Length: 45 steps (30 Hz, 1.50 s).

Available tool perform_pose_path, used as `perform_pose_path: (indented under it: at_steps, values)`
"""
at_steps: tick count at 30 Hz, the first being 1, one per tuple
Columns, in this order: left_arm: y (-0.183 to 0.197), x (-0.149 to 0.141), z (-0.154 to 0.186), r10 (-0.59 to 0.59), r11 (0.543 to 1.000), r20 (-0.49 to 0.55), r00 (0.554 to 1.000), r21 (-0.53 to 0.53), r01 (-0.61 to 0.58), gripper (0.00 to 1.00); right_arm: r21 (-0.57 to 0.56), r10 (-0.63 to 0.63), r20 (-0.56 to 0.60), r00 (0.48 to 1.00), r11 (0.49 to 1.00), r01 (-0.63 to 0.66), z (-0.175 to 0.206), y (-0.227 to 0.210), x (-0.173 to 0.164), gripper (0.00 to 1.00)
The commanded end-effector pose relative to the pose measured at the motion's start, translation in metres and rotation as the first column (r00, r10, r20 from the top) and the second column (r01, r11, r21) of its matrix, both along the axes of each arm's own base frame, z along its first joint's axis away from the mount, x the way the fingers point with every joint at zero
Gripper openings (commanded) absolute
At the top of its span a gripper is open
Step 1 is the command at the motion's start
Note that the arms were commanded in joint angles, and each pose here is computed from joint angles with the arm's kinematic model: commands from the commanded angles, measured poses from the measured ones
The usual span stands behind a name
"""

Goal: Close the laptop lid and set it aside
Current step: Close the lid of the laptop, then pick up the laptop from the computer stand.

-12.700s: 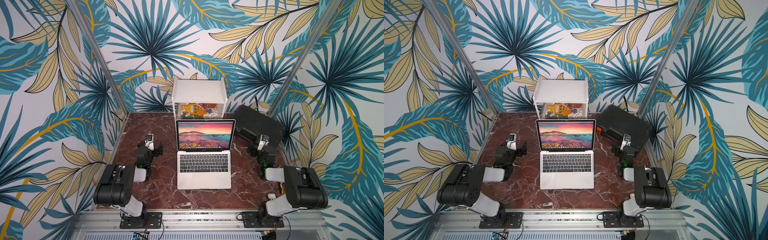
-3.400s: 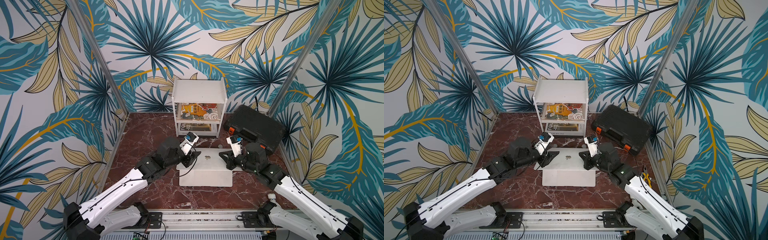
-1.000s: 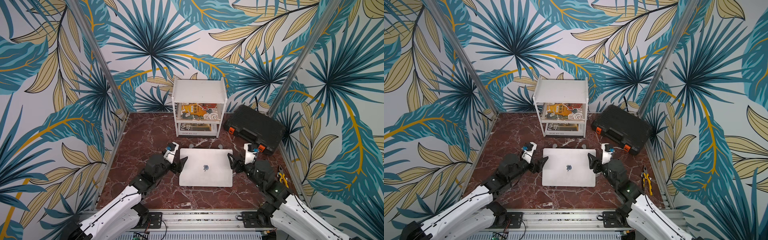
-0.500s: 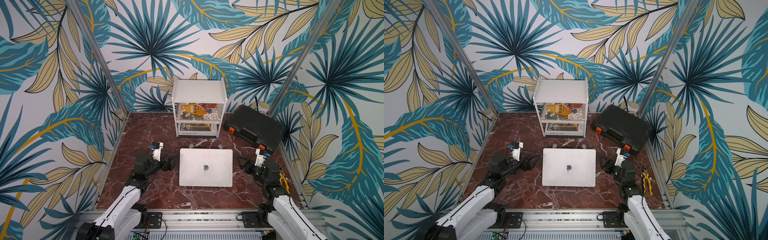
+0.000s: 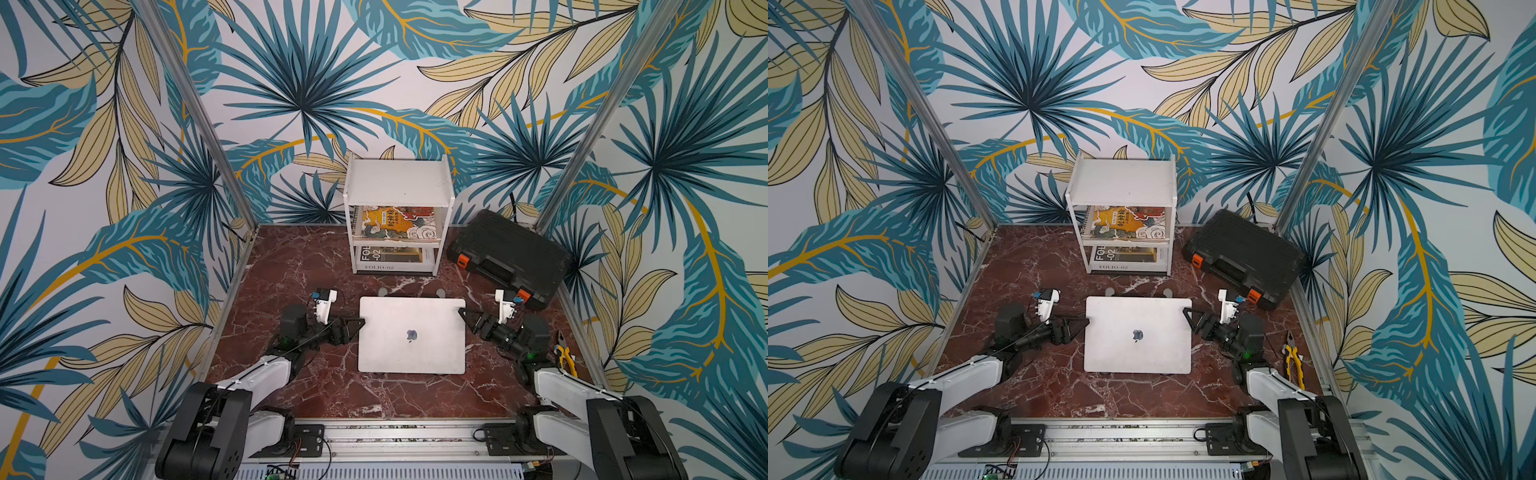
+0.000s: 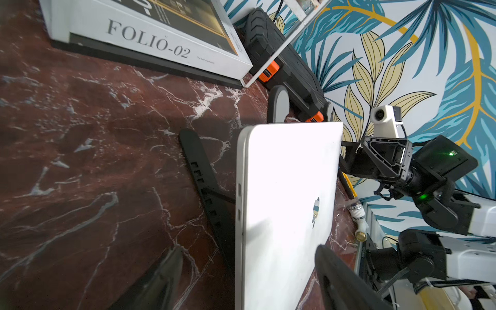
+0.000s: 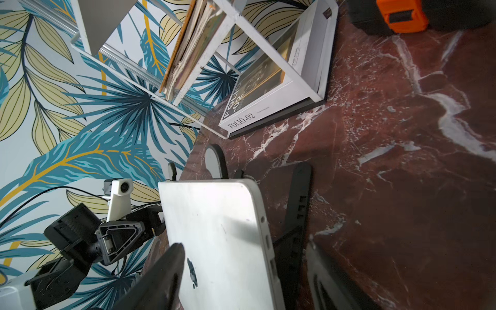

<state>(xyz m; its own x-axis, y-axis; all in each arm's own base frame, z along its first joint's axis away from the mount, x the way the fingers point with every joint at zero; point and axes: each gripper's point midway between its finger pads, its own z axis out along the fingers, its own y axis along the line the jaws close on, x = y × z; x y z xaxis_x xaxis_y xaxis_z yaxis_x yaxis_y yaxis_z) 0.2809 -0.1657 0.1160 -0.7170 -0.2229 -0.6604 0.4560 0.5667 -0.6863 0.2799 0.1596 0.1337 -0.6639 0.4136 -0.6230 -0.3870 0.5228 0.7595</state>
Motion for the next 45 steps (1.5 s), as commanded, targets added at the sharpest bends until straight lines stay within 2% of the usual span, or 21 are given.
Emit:
perform_pose_path:
  at_steps: [1,16,26,38,45]
  values:
    - [-0.006,0.007,0.020,-0.034,0.998,0.077,0.996,-0.047,0.038,0.82,0.029,0.053,0.100,0.994,0.998,-0.056,0.021,0.007,0.001,0.74]
    - [-0.016,0.001,0.007,-0.083,0.995,0.043,0.996,-0.045,0.085,0.71,0.166,0.141,0.060,0.988,0.975,-0.149,0.007,0.020,-0.005,0.60]
    - [-0.028,0.000,0.002,-0.118,0.992,0.036,0.992,-0.045,0.119,0.67,0.163,0.151,0.064,0.986,0.974,-0.160,0.011,0.021,-0.009,0.55]
    - [-0.032,-0.002,-0.001,-0.133,0.990,0.028,0.991,-0.050,0.134,0.51,0.149,0.148,0.016,0.989,0.978,-0.149,-0.008,0.023,-0.010,0.49]
    - [-0.033,-0.002,-0.002,-0.136,0.990,0.027,0.990,-0.043,0.137,0.42,0.140,0.142,-0.004,0.990,0.980,-0.140,-0.018,0.023,-0.008,0.48]
